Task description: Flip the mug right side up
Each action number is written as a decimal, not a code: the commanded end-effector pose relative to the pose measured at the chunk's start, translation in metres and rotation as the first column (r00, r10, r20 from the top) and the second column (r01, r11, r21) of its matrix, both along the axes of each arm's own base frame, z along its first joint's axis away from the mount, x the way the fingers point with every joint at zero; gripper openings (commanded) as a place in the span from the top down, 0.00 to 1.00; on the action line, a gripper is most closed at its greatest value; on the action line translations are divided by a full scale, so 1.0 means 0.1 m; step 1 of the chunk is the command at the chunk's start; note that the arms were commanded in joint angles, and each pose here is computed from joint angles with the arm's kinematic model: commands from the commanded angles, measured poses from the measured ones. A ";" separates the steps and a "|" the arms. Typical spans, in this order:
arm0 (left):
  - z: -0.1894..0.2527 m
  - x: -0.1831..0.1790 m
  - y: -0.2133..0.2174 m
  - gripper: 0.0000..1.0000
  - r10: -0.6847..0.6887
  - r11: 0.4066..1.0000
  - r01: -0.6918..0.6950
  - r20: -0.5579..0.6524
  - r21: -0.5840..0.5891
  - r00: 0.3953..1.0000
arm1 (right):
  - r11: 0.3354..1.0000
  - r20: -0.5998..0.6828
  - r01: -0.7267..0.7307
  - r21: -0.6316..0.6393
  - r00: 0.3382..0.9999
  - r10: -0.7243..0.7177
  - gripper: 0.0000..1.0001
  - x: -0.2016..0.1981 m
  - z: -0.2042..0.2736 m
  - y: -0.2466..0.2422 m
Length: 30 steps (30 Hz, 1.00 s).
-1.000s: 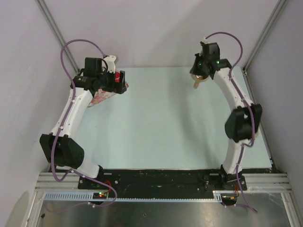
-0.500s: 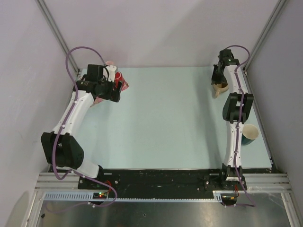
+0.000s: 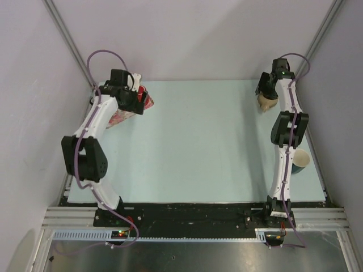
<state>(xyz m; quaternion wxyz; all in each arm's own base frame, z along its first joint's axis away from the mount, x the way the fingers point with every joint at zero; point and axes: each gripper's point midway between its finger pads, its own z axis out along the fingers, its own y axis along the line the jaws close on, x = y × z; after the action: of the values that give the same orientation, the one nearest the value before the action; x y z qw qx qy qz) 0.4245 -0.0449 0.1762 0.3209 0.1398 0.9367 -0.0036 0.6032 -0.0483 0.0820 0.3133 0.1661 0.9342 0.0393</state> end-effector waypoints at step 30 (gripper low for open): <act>-0.93 1.60 0.19 0.91 0.026 0.998 -0.026 -0.008 0.059 1.000 | 0.968 0.310 -0.146 -0.203 0.929 0.205 0.01 -1.16 2.18 0.64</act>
<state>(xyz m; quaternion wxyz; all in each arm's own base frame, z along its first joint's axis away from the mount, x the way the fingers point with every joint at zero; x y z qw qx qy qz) 0.5744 -0.0141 0.0690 0.2785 0.1369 0.9480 0.0713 0.5018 0.0011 0.2733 0.4462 0.0638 0.8926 0.0028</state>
